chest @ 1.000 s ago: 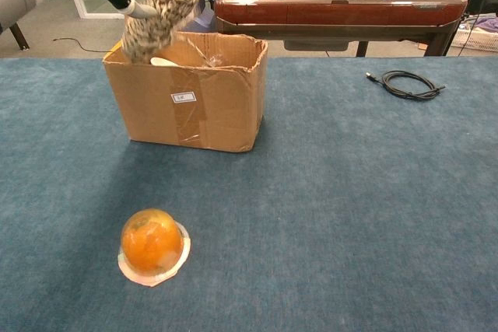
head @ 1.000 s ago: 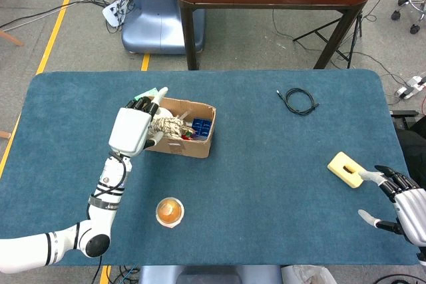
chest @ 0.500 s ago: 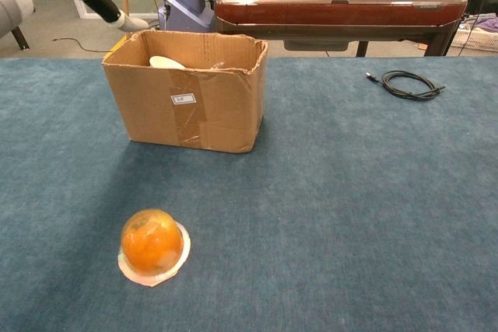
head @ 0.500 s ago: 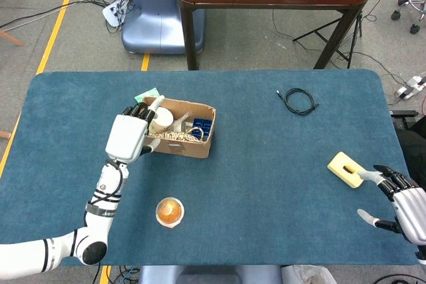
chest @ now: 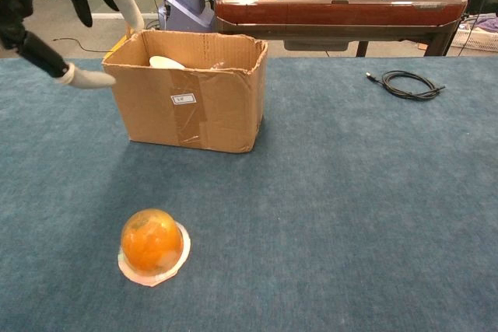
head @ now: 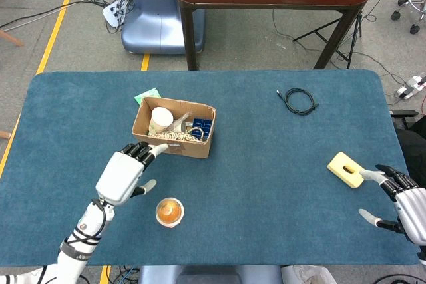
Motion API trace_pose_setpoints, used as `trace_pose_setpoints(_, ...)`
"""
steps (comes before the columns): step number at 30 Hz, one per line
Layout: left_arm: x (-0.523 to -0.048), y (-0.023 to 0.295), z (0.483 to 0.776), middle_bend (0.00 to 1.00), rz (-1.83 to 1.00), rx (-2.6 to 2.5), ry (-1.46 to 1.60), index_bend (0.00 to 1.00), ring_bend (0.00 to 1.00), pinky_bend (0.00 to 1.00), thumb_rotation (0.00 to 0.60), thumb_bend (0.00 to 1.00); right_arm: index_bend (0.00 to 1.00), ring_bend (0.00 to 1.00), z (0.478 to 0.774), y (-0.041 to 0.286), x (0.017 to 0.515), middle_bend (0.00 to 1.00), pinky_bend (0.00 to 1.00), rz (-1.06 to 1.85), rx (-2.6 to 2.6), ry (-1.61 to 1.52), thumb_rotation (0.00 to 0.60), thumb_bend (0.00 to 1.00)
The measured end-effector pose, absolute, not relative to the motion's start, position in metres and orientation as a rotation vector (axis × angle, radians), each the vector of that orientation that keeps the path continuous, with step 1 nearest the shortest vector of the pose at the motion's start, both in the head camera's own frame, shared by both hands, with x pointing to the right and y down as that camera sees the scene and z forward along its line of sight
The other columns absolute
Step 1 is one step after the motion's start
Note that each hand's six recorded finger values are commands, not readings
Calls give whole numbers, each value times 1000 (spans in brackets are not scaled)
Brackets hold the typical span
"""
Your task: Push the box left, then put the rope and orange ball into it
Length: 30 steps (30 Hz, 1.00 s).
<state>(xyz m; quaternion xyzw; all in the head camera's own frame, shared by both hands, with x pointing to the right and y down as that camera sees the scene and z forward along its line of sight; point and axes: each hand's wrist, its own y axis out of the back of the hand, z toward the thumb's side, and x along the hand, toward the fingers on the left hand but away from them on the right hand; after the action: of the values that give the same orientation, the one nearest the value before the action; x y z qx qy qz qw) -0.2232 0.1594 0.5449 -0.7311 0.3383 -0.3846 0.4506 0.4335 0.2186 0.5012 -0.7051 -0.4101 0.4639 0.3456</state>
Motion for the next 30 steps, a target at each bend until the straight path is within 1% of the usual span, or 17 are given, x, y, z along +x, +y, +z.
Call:
trace_pose_setpoints(7,-228,194,538,304,-947,-1887,736,244,244,337,600,132,263,169,495,218,441,333,277,1216,-1814,-1088,600,143)
trace_pose_setpoints(11,-229,210,542,242,-955,-1920,636,246,200,313,600,132,262,169,491,218,447,334,277,1232,-1793,-1102,600,143)
trace_pose_setpoints(14,-227,221,547,212,-944,-1932,537,247,186,308,600,131,262,169,488,218,452,333,277,1251,-1770,-1112,600,143)
trace_pose_setpoints(18,-228,236,560,197,-938,-1924,404,245,181,306,600,132,262,169,483,220,459,333,277,1287,-1749,-1111,600,143)
trace_pose_setpoints(21,-226,242,571,184,-936,-1921,361,233,171,300,600,132,262,169,480,222,463,333,277,1310,-1735,-1116,600,143)
trace_pose_setpoints(25,-225,248,586,141,-934,-1892,290,206,120,255,600,132,262,169,476,223,469,333,277,1336,-1717,-1126,600,144)
trace_pose_setpoints(27,-222,251,595,134,-932,-1881,244,180,111,249,600,132,263,169,474,223,472,333,277,1346,-1707,-1134,600,147)
trace_pose_setpoints(30,-217,252,606,134,-931,-1880,217,170,111,249,600,132,263,169,472,223,477,334,277,1367,-1686,-1141,600,156)
